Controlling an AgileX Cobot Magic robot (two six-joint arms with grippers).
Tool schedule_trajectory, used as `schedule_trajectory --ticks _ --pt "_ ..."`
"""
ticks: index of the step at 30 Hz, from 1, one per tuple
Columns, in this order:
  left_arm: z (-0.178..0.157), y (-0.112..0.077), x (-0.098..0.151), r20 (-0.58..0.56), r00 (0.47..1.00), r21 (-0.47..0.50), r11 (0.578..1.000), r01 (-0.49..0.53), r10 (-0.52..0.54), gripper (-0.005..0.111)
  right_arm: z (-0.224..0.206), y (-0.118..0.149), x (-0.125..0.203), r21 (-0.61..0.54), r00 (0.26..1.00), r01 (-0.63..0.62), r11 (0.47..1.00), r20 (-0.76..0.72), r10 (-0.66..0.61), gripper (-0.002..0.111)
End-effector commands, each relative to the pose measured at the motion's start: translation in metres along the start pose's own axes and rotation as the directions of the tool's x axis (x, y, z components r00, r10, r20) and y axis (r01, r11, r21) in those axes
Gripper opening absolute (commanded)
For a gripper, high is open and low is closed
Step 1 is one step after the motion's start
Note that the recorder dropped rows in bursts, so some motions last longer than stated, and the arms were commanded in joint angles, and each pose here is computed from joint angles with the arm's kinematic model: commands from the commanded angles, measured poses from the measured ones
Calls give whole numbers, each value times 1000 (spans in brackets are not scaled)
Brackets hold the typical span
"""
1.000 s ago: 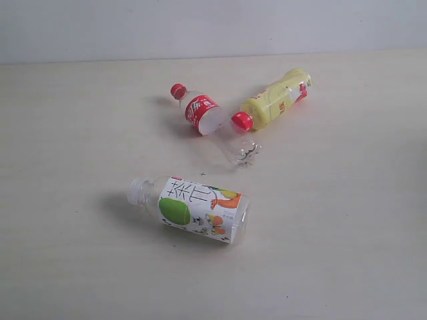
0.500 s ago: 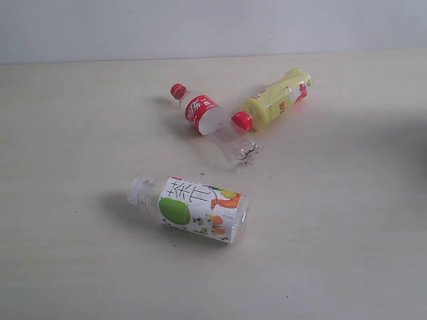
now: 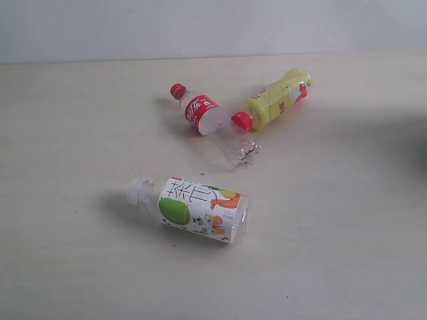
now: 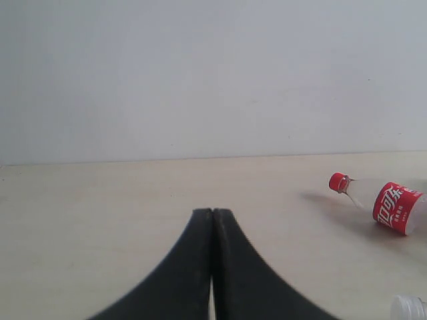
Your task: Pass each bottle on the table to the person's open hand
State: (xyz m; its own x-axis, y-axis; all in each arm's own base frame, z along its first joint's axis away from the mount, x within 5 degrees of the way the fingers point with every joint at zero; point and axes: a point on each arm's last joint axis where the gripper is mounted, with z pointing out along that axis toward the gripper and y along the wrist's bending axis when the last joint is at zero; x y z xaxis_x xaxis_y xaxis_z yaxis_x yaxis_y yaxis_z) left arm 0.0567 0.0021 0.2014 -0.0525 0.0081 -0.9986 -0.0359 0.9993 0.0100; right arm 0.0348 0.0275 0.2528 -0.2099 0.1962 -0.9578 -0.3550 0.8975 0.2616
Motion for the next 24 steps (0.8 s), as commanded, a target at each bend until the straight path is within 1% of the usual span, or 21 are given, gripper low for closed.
schedule_trajectory --ticks 1,3,6,8,10,11,12,15,20,24 --pt "0 0 1 4 1000 -1 1000 0 0 0 1 1 -4 -18 998 -54 998 40 55 0" --pt "0 0 1 4 1000 -1 1000 0 0 0 0 3 -5 -44 992 -108 993 53 111 0" --pt "0 0 1 4 1000 -1 1000 0 0 0 0 4 -4 -46 994 -102 994 42 104 0" --pt "0 0 1 4 1000 -1 1000 0 0 0 0 1 -6 -12 998 -20 1000 62 21 0" --pt "0 0 1 4 1000 -1 1000 0 0 0 0 -3 -8 41 991 98 994 91 -101 0" --pt "0 0 1 4 1000 -1 1000 0 0 0 0 -5 -8 62 985 148 987 80 -152 0" --pt "0 0 1 4 1000 -1 1000 0 0 0 0 -5 -6 67 983 170 983 62 -174 0" --pt "0 0 1 4 1000 -1 1000 0 0 0 1 -5 -3 59 984 172 983 30 -174 0" --pt "0 0 1 4 1000 -1 1000 0 0 0 1 -6 -3 65 984 174 983 36 -177 0" --pt "0 0 1 4 1000 -1 1000 0 0 0 6 -10 8 74 984 177 981 3 -178 0"
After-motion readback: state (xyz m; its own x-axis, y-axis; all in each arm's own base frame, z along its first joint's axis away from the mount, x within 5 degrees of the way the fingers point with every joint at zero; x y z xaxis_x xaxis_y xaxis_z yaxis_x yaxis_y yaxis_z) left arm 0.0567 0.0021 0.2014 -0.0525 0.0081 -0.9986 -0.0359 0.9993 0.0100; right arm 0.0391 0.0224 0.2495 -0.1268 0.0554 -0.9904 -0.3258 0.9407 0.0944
